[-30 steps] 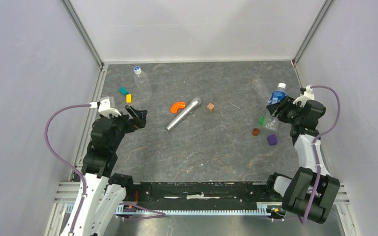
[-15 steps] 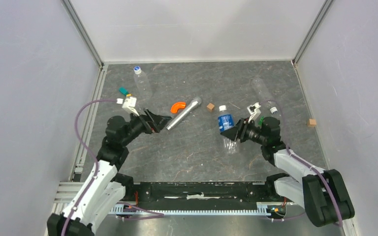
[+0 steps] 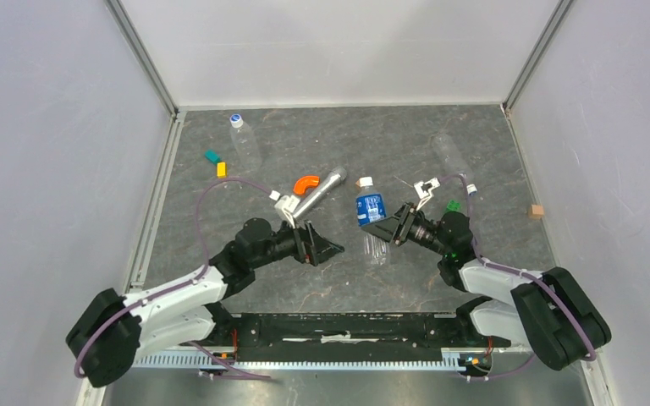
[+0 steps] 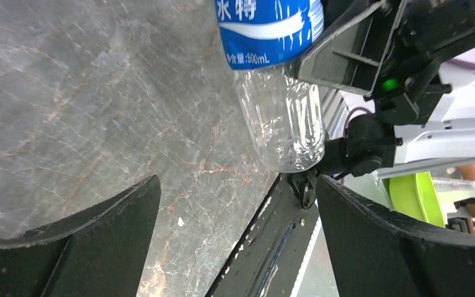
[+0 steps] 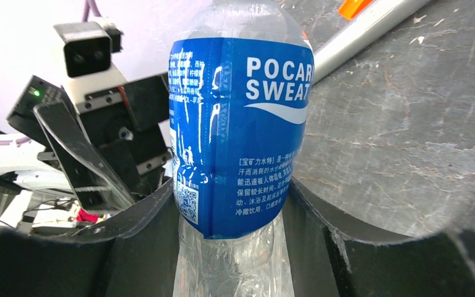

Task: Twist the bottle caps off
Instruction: Pick up the plastic bottle from the corner of the board.

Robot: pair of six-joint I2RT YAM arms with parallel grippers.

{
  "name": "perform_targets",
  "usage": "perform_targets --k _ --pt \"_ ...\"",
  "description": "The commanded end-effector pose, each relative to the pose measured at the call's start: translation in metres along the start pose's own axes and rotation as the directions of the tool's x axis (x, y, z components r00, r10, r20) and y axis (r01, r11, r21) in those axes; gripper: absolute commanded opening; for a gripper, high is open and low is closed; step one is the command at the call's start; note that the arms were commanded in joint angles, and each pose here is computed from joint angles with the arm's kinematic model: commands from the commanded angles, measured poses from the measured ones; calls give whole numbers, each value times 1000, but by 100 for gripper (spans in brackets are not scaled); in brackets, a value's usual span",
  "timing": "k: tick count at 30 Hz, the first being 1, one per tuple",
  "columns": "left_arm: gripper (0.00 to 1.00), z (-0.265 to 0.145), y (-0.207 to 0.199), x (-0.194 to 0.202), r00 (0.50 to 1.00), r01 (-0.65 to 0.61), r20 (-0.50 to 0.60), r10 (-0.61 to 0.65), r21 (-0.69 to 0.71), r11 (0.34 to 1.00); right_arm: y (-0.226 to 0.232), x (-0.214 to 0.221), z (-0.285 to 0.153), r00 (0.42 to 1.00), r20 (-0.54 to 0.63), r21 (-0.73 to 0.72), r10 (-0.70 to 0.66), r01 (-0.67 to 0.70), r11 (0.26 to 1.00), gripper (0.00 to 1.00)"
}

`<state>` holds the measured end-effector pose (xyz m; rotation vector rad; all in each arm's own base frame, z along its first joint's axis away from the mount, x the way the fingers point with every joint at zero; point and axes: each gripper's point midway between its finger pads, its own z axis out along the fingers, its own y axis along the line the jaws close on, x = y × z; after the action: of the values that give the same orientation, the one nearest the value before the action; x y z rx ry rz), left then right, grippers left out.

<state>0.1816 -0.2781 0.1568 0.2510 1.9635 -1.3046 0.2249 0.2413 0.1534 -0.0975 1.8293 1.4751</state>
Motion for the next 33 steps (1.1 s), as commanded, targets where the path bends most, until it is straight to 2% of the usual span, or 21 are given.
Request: perform_targets --k 1,13,16,19,22,23,27,29,31,33 --pt "100 17 -33 -12 998 -42 55 37 89 995 18 -17 5 995 99 -53 22 -17 998 54" --pt "99 58 -66 8 998 -48 45 39 213 976 38 -7 14 992 86 -120 95 -84 989 53" --pt "96 62 -62 8 998 -51 55 40 202 978 43 -5 15 992 80 -134 94 -83 988 54" --pt "87 64 -59 5 996 -68 72 56 185 980 42 -1 15 993 68 -130 100 -91 987 54" --pt "87 68 -57 3 995 -79 79 66 171 982 44 3 16 993 58 -130 102 -94 987 54" --pt "81 68 -58 3 994 -85 77 72 178 980 45 4 17 994 53 -136 101 -93 986 54" --pt "70 70 -54 7 995 -91 58 83 159 983 49 5 18 993 47 -144 106 -98 985 54" --pt "57 70 -50 9 995 -97 51 90 147 984 49 7 19 994 36 -144 102 -96 985 55" --pt "48 66 -46 13 994 -107 40 103 132 986 46 8 19 994 31 -134 102 -97 986 59" --pt "44 62 -39 14 992 -122 37 119 102 987 43 11 20 996 16 -121 93 -90 989 64"
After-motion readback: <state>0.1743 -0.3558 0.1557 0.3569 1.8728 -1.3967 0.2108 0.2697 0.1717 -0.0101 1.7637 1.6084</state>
